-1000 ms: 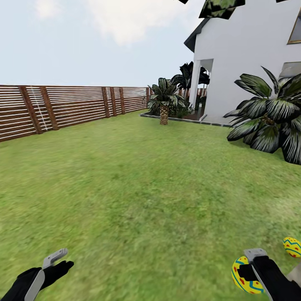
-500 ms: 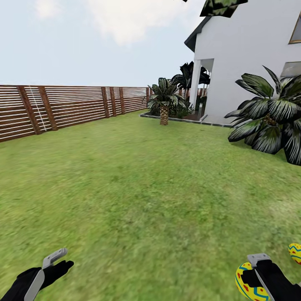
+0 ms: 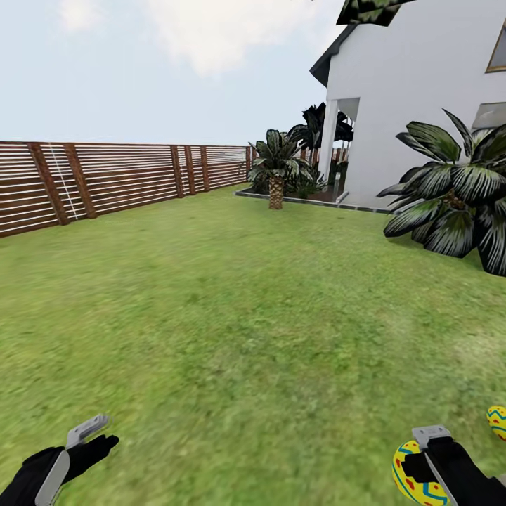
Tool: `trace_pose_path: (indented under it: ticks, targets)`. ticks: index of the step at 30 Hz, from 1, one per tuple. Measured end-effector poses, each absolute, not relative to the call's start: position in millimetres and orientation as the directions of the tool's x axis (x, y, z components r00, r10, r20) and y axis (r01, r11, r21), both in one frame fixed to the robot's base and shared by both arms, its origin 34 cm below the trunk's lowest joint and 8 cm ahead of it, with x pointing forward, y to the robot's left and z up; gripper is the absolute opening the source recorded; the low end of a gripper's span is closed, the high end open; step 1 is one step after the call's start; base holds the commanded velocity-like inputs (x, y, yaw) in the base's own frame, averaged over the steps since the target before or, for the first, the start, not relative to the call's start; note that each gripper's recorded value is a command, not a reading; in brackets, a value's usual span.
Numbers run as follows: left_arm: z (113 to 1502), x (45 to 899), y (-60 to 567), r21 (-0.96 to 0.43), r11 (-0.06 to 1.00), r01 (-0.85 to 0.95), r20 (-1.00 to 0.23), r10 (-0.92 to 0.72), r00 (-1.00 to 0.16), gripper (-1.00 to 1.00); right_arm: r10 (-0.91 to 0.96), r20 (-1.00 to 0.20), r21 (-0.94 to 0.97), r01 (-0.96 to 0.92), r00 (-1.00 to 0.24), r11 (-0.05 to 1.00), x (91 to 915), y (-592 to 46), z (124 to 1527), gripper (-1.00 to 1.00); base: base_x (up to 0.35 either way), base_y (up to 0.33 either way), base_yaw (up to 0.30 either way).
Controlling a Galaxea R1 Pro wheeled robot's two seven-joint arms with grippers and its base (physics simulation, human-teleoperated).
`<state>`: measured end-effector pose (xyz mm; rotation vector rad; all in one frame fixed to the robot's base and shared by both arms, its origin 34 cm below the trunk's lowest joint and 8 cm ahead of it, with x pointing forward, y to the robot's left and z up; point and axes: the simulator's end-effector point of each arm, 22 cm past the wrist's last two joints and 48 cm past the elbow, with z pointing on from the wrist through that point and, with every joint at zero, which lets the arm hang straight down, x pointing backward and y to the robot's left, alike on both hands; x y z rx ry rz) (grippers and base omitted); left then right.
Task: Take the three Easter eggs out of the wicker basket on the lawn in the garden, then place them on the lawn next to a single tree (choose any tree) so that all three eggs are next to the same tree and none are left in the basket.
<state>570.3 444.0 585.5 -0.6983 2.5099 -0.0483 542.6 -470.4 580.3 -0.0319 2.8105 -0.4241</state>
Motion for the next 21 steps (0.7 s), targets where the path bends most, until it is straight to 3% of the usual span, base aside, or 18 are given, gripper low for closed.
trace_pose_path:
  ticks: [21]
  targets:
    - [563.1,581.7,448.0,-0.175,0.871,-0.459,-0.527,-0.476,-0.704,1.0,-0.067,-0.288,-0.292,0.02,-0.955,0.956,539.2,-469.4,541.4,-1.0,0.0,0.0,0.0]
